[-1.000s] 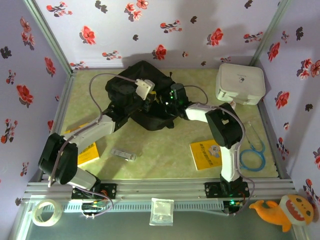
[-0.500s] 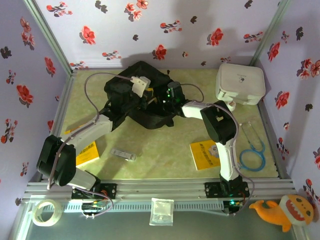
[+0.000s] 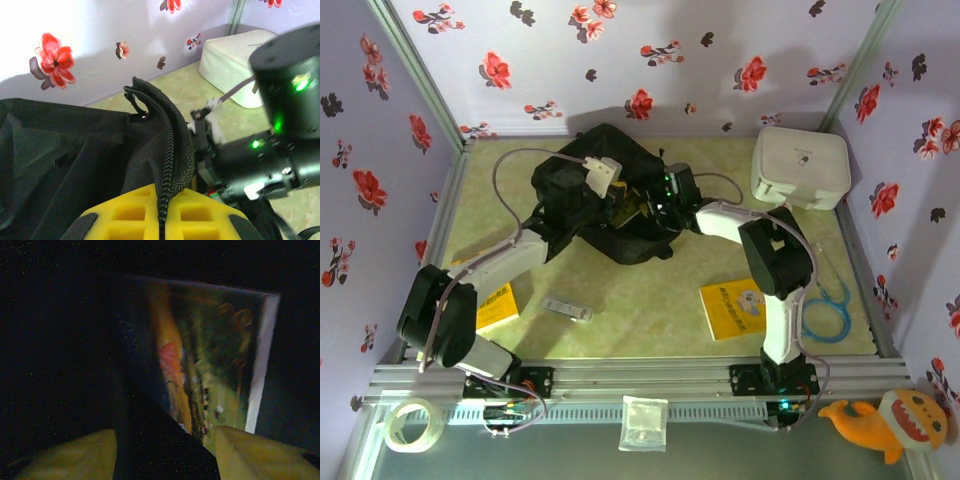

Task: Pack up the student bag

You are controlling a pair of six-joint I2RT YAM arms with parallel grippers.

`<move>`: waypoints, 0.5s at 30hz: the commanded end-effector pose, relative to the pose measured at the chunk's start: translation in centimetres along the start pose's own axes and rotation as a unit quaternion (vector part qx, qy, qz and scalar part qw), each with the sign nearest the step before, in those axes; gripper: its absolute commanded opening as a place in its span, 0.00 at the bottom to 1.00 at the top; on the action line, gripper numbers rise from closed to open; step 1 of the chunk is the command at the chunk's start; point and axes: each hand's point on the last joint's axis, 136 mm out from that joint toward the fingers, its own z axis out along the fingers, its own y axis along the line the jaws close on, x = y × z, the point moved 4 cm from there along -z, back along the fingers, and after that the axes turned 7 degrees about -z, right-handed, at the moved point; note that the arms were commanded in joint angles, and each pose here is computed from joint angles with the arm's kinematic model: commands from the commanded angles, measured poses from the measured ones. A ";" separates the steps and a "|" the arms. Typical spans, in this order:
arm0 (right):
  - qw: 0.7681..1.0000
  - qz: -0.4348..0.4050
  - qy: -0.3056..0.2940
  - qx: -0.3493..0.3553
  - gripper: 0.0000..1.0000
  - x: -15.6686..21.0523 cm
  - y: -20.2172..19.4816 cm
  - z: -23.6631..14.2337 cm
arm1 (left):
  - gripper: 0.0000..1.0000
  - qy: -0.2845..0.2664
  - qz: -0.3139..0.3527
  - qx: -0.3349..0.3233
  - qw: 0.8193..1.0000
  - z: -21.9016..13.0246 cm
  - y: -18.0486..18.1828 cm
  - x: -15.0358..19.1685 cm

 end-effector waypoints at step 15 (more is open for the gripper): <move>0.973 -0.159 -0.112 0.121 0.58 0.0 -1.6 -12.8 | 0.05 0.027 0.035 -0.055 0.997 -2.1 2.2 2.4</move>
